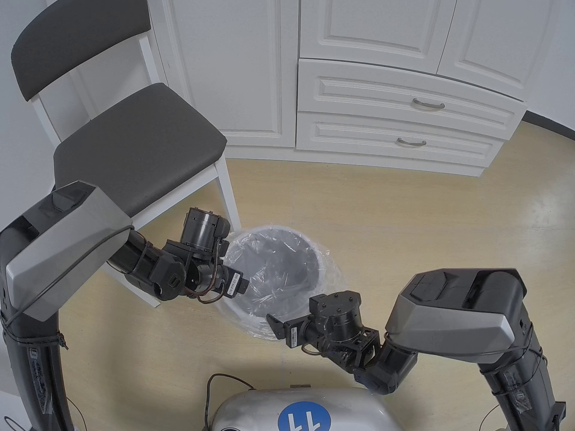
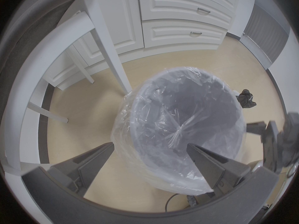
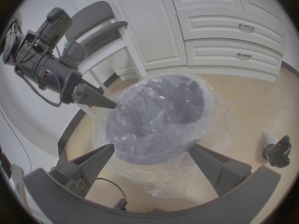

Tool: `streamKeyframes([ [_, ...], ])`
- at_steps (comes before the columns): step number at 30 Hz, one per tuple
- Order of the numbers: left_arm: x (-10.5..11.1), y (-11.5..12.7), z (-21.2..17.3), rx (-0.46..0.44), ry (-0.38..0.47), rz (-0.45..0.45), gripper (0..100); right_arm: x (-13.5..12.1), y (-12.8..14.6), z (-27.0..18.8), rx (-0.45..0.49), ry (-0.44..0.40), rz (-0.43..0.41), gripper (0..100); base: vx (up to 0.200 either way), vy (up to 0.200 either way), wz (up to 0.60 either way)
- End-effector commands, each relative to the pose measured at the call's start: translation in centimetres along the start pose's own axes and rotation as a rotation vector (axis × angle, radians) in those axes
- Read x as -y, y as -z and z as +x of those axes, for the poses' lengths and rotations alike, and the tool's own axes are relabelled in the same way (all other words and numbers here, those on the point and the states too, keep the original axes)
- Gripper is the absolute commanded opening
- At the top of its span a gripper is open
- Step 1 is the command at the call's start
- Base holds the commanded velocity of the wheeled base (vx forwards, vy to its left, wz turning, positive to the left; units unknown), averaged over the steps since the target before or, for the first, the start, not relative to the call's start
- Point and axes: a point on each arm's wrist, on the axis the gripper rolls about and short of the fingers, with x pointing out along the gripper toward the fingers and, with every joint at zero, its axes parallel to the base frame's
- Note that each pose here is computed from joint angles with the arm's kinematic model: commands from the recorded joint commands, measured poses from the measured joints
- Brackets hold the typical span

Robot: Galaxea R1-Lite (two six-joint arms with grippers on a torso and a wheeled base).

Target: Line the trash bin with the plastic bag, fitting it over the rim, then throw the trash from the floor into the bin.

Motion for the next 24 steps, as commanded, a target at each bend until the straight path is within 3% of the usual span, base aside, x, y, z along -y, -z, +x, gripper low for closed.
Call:
streamKeyframes([
  [1,-0.3,-0.4,-0.6,0.017,-0.002,-0.005,100,-1.2,1.8,0.5,-0.023,-0.028,-0.006,100,0.000,0.000,0.00],
  [13,0.1,-0.1,0.1,0.012,0.000,-0.001,100,-2.9,2.5,-1.0,-0.067,-0.088,0.021,100,0.000,0.000,0.00],
  [18,0.3,0.4,0.6,-0.004,0.003,0.005,100,-2.8,0.8,-3.7,-0.103,-0.156,-0.002,100,0.000,0.000,0.00],
  [24,0.8,0.9,1.4,-0.018,0.003,0.019,100,-2.9,-1.1,-5.5,-0.079,-0.173,-0.052,100,0.000,0.000,0.00],
])
